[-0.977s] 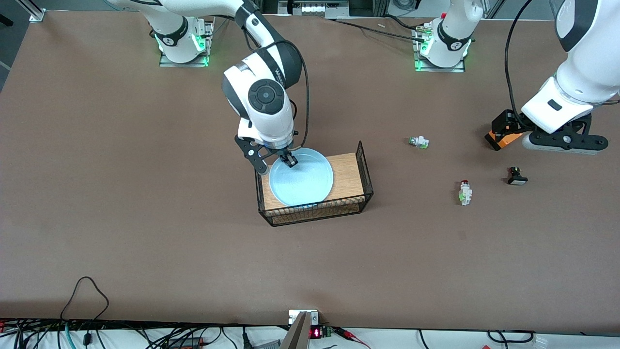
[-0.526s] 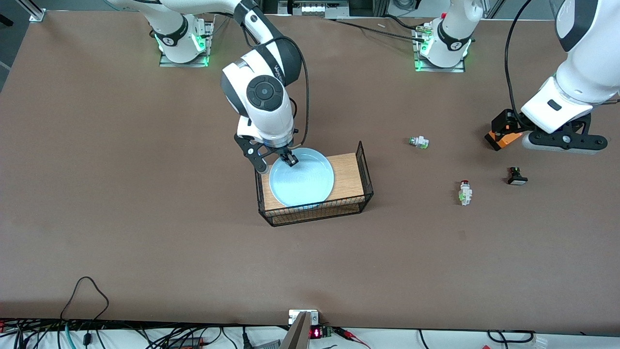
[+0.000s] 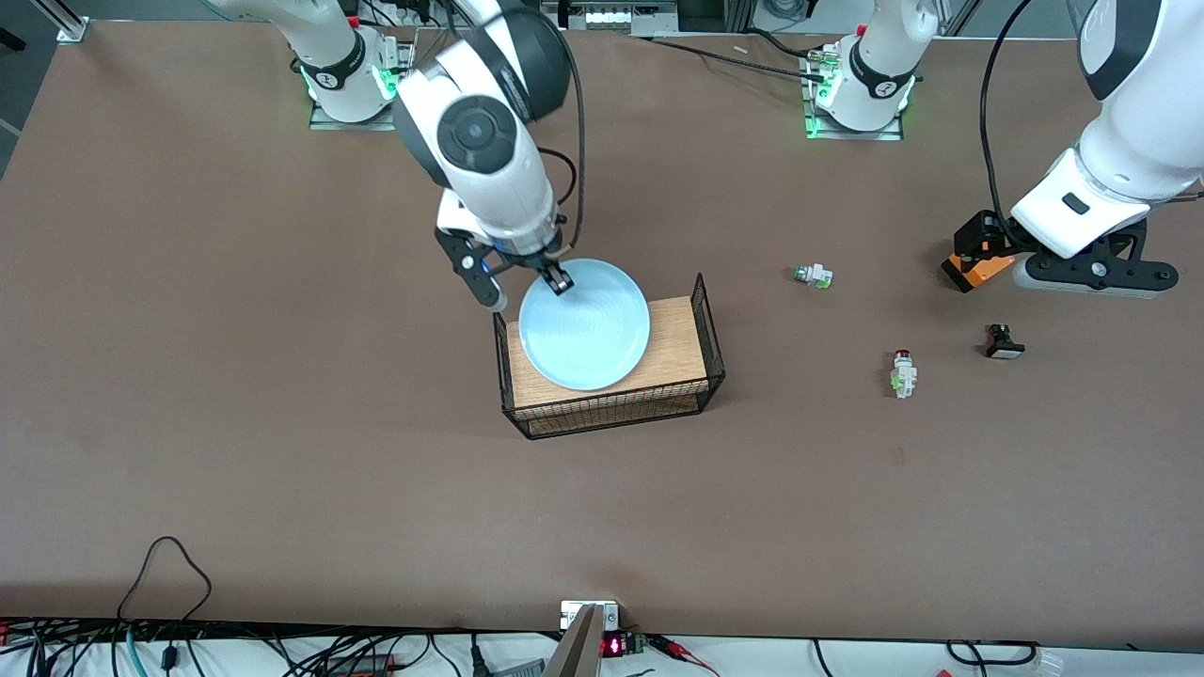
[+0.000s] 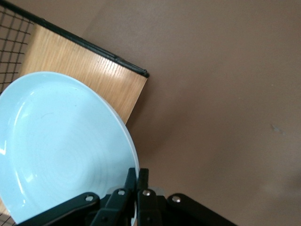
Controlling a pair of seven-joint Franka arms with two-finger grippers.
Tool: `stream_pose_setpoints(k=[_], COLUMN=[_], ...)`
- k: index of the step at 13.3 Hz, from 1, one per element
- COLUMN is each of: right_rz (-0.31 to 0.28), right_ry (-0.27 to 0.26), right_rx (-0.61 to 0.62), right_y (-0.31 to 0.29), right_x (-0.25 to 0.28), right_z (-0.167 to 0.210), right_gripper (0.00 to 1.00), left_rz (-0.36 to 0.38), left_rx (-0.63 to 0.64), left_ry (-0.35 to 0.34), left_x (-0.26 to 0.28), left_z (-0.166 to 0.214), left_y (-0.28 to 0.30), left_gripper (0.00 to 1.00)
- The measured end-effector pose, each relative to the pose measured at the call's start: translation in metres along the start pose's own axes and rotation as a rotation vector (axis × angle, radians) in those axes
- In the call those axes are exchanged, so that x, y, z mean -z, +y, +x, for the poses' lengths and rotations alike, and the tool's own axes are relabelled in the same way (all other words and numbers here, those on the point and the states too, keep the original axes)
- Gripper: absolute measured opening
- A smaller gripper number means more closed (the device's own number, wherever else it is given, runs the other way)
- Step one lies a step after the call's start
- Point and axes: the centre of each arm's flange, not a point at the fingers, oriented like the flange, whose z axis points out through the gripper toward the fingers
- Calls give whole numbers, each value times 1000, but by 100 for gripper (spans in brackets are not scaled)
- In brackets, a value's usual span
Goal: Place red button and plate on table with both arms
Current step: 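Lift the plate out of the basket and carry it beside the basket, then lower the held plate onto the table with the right gripper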
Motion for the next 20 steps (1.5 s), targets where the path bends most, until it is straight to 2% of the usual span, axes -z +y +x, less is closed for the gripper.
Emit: stream_pose_setpoints(k=[5, 7, 10, 12, 15, 20], right_rz=[-44, -78, -131, -159, -207, -161], right_ry=[-32, -41, -54, -22, -34, -50], right_rx=[-48, -1, 216, 411, 691, 903], right_y=[23, 36, 60, 74, 95, 136], right_x=[49, 72, 111, 121, 111, 66], right_z=[28, 41, 83, 134, 223, 349], right_gripper=[3, 3, 3, 3, 3, 3], left_rz=[0, 1, 1, 1, 1, 1], left_rx=[-2, 2, 3, 2, 2, 1], left_ry=[-9, -11, -11, -11, -11, -11], left_x=[4, 5, 5, 5, 5, 5], left_z=[-1, -1, -1, -1, -1, -1], left_y=[10, 12, 12, 13, 13, 13], left_gripper=[100, 100, 100, 100, 100, 100])
